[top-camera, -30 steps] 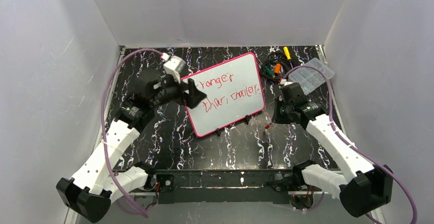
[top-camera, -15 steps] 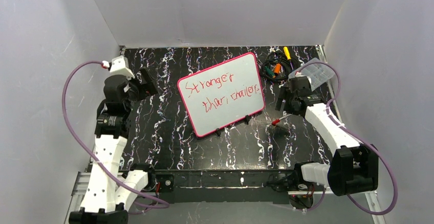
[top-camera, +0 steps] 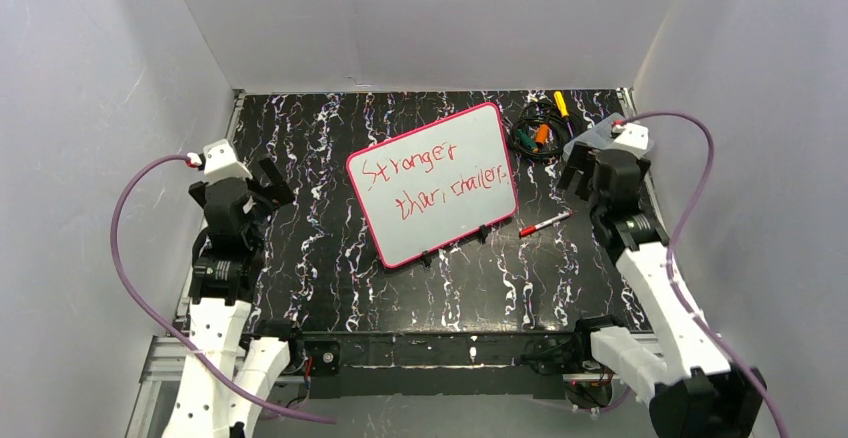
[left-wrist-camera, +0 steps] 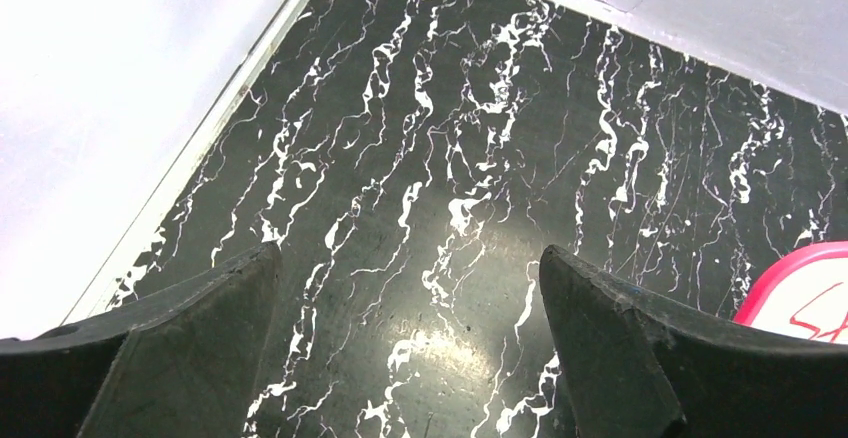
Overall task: Write a sentence on the whiteboard
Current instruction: Reset both arms
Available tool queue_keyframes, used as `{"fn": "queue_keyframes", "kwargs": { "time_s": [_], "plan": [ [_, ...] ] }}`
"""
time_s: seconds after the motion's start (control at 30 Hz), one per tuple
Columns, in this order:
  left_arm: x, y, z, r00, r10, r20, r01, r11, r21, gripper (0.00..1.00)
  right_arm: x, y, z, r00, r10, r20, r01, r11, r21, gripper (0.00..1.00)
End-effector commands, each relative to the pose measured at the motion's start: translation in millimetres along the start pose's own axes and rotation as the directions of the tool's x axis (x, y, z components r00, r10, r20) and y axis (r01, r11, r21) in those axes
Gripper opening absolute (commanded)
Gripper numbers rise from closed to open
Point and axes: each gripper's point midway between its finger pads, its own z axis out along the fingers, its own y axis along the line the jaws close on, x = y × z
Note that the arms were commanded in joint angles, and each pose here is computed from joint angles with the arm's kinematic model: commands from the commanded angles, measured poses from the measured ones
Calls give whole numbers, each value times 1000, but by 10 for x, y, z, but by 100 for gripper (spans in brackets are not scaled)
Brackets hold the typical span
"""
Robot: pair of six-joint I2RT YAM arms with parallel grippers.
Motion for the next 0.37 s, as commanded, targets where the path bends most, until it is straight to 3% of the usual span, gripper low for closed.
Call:
{"fn": "queue_keyframes", "kwargs": {
  "time_s": [0.0, 0.13, 0.33],
  "plan": [
    [-118, 52, -55, 997, -3, 81, 3, 1000, -6, 98, -389, -30, -242, 968, 12, 251, 4, 998, -63, 99],
    [-126, 44, -89, 994, -6, 109, 4, 1000, 13, 98, -502, 14, -430, 931, 51, 360, 1, 990, -142, 99],
    [-143, 17, -111, 992, -5, 122, 1, 999, 34, 98, -535, -3, -516, 920, 60, 387, 0, 988, -153, 99]
  ]
}}
